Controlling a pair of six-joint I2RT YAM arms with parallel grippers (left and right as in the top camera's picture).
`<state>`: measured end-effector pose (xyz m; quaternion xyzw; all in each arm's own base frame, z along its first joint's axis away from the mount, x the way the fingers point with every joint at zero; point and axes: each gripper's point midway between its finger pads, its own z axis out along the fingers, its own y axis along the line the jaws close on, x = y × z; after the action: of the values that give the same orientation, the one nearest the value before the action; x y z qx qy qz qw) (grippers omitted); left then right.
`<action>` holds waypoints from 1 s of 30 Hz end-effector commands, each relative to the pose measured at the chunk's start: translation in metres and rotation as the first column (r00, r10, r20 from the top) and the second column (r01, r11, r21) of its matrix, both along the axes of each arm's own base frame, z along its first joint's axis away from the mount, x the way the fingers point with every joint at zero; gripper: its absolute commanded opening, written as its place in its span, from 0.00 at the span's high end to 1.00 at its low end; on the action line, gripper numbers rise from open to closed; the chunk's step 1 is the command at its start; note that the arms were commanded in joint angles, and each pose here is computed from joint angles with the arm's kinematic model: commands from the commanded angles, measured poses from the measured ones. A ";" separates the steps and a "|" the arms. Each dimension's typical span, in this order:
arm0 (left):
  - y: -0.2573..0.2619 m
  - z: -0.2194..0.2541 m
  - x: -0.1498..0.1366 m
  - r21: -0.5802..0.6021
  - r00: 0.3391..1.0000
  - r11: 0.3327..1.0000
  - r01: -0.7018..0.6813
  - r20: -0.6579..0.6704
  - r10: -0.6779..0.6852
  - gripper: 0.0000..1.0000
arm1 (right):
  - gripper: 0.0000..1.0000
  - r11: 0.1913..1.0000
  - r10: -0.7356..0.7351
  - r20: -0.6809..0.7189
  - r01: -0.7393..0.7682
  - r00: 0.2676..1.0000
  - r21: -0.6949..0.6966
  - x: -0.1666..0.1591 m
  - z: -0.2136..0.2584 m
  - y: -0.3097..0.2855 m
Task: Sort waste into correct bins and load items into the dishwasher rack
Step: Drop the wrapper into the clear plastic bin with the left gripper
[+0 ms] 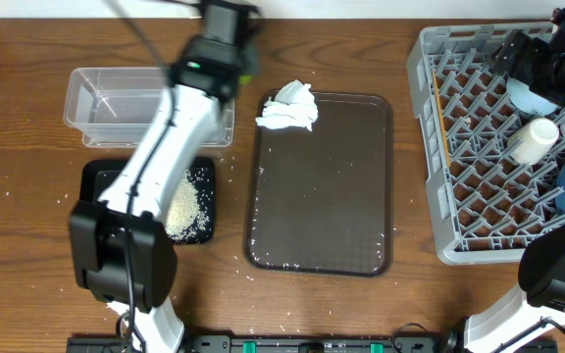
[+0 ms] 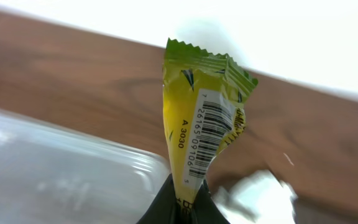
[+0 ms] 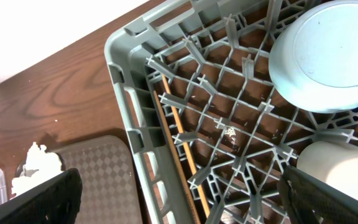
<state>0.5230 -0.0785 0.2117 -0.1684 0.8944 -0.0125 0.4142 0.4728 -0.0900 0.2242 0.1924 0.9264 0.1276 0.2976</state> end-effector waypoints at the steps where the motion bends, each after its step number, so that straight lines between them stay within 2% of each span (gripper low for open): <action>1: 0.047 -0.004 0.004 -0.143 0.969 0.960 -0.242 0.010 0.246 0.93 | 0.01 1.000 -0.015 0.023 0.015 1.000 -0.005 0.000 0.011 -0.002; 2: 0.062 -0.004 0.005 -0.165 0.956 0.944 -0.287 0.009 0.293 0.86 | 0.01 1.000 -0.015 0.023 0.015 1.000 -0.005 0.000 0.011 -0.002; 3: 0.072 -0.004 0.005 -0.179 0.948 0.933 -0.313 0.009 0.319 0.66 | 0.01 1.000 -0.014 0.023 0.014 1.000 -0.005 0.000 0.011 -0.002; 4: 0.078 -0.004 0.005 -0.187 0.944 0.928 -0.324 0.006 0.331 0.63 | 0.01 1.000 -0.015 0.023 0.015 1.000 -0.005 0.000 0.011 -0.002; 7: 0.092 -0.009 0.003 -0.213 0.942 0.919 -0.332 -0.026 0.334 0.63 | 0.01 1.000 -0.014 0.023 0.014 1.000 -0.005 0.000 0.011 -0.002; 9: 0.097 -0.013 0.000 -0.219 0.940 0.915 -0.339 -0.047 0.337 0.59 | 0.01 1.000 -0.015 0.023 0.015 1.000 -0.005 0.000 0.011 -0.002; 10: 0.100 -0.015 -0.002 -0.216 0.938 0.913 -0.345 -0.060 0.340 0.53 | 0.01 1.000 -0.015 0.023 0.015 1.000 -0.005 0.000 0.011 -0.002; 12: 0.101 -0.017 -0.004 -0.211 0.937 0.913 -0.349 -0.071 0.342 0.34 | 0.01 1.000 -0.015 0.023 0.015 1.000 -0.005 0.000 0.011 -0.002; 15: 0.101 -0.018 -0.005 -0.209 0.937 0.913 -0.350 -0.075 0.342 0.20 | 0.01 1.000 -0.015 0.023 0.015 1.000 -0.005 0.000 0.011 -0.002; 21: 0.095 -0.019 -0.005 -0.258 0.934 0.897 -0.358 -0.090 0.346 0.16 | 0.01 1.000 -0.015 0.023 0.015 1.000 -0.005 0.000 0.011 -0.002; 24: 0.070 -0.020 -0.002 -0.351 0.963 0.897 -0.268 -0.113 0.243 0.21 | 0.01 1.000 -0.014 0.023 0.014 1.000 -0.005 0.000 0.011 -0.002; 26: 0.041 -0.017 0.001 -0.395 0.991 0.911 -0.121 -0.104 0.087 0.27 | 0.01 1.000 -0.015 0.023 0.015 1.000 -0.005 0.000 0.011 -0.002; 27: 0.022 -0.013 0.002 -0.395 0.996 0.919 -0.004 -0.080 -0.030 0.28 | 0.01 1.000 -0.015 0.023 0.015 1.000 -0.005 0.000 0.011 -0.002; 30: -0.032 -0.007 -0.003 -0.316 0.940 0.894 0.319 -0.015 -0.341 0.29 | 0.01 1.000 -0.015 0.023 0.015 1.000 -0.005 0.000 0.011 -0.002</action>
<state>0.5288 -0.0437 0.2027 -0.2556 0.8848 -0.1575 0.3564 0.4727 -0.0904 0.2242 0.1928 0.9264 0.1265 0.2976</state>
